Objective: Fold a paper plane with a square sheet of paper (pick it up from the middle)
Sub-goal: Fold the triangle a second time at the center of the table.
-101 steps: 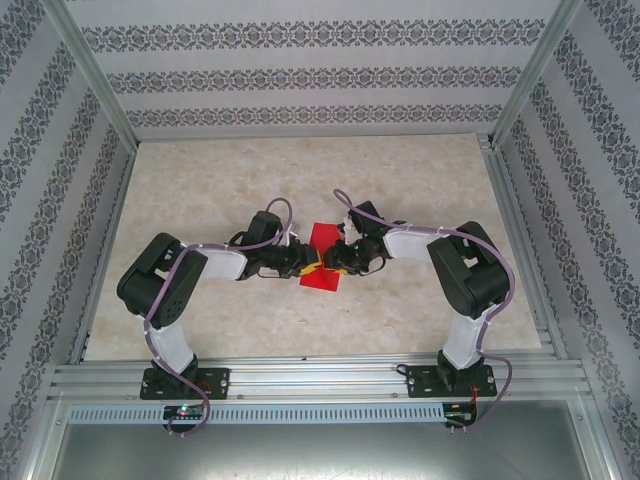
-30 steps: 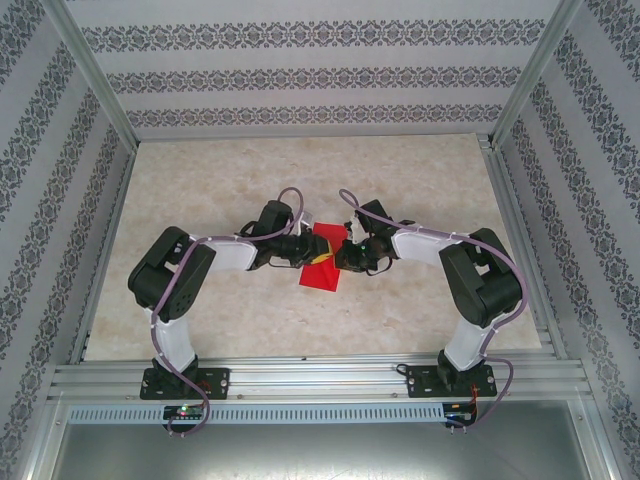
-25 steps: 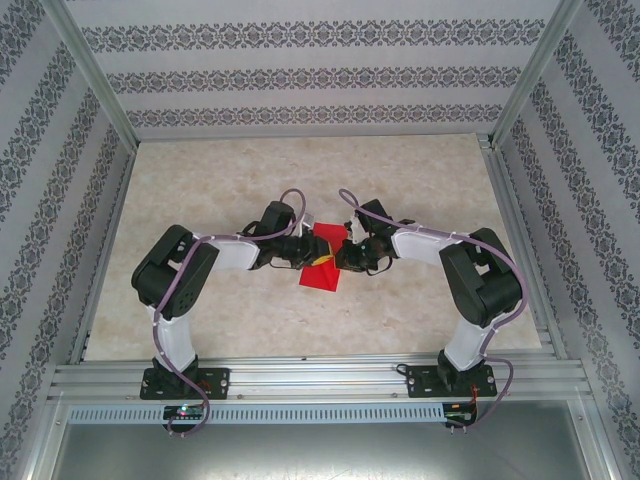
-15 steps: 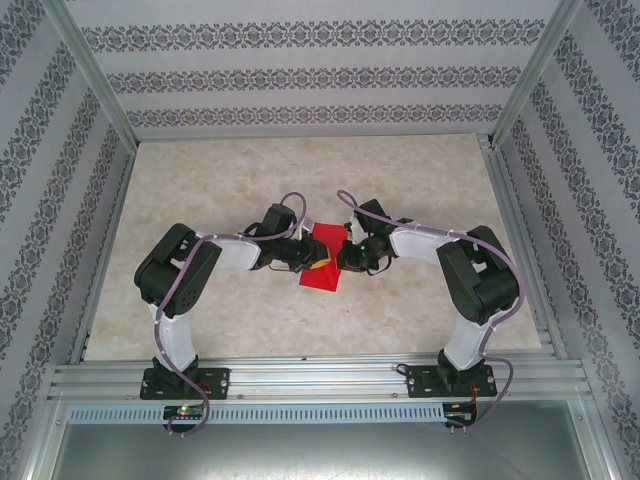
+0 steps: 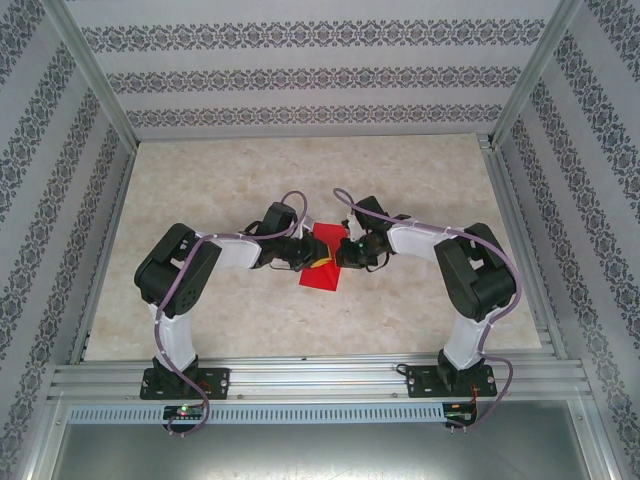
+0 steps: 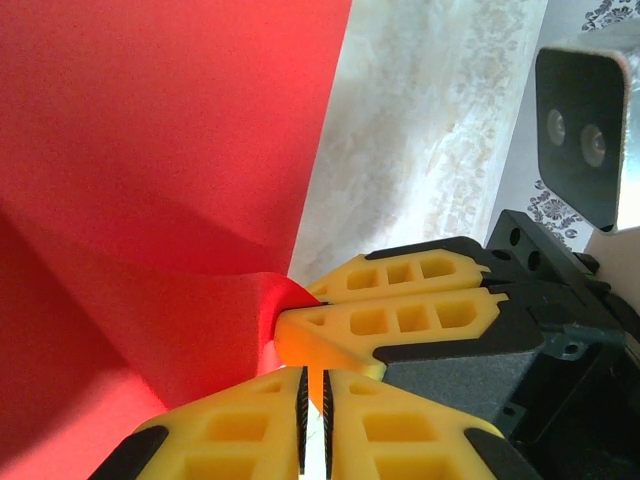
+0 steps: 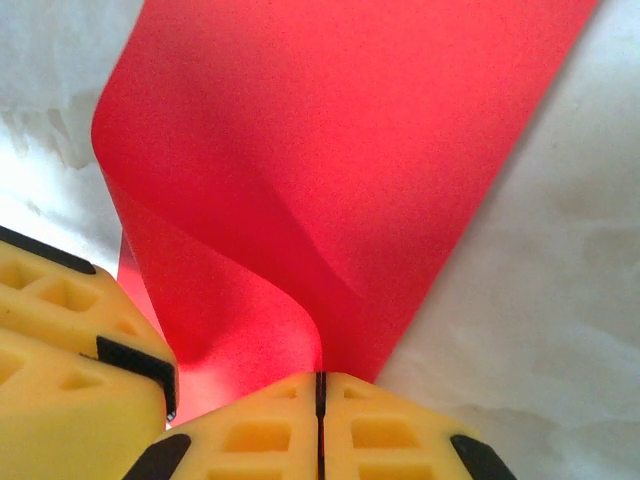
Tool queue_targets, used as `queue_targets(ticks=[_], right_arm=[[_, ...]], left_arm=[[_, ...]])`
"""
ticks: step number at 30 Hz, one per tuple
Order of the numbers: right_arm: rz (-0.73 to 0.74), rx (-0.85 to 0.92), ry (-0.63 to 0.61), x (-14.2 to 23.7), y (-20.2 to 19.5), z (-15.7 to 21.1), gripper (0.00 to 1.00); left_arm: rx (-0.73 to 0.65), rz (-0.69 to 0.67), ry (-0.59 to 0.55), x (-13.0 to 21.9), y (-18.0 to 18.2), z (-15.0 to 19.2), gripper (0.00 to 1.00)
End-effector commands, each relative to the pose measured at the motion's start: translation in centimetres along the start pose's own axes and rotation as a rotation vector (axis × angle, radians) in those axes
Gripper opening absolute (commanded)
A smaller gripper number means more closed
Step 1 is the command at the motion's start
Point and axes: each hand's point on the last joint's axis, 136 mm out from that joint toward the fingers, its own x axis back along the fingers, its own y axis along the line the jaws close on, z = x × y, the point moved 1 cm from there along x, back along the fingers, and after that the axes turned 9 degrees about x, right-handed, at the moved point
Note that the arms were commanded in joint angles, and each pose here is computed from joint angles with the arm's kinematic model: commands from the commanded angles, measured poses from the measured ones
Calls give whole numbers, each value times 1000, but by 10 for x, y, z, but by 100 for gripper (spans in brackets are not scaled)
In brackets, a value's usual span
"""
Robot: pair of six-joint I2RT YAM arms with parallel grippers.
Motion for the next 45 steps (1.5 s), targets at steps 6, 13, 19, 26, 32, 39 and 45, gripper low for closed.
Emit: queue_targets(ticks=[6,13,19,26,32,39,45], right_arm=[[15,32,10,-4,-6,-5,7],[24,41,5,-5,-8,-8,7],[20,50,0,-5,-7,-11,6],[12,65,-16,2,-4,-12,6],[13,68,-13,3,-4,-10,6],[-2,70,-8,2,-2,-10,6],[-28,70,4,2,2,-7,6]], left_arm=[[-24,-30,8,-6,1,3,16],[-24,-37,8,-7,3,2,15],[-26,-47,8,-8,4,1,14],[-19,-69,1,-9,9,0,13],[-10,-86,3,-10,14,0,12],[-3,-104,5,-11,20,1,11],[-28,-54,-12,-3,4,2,11]])
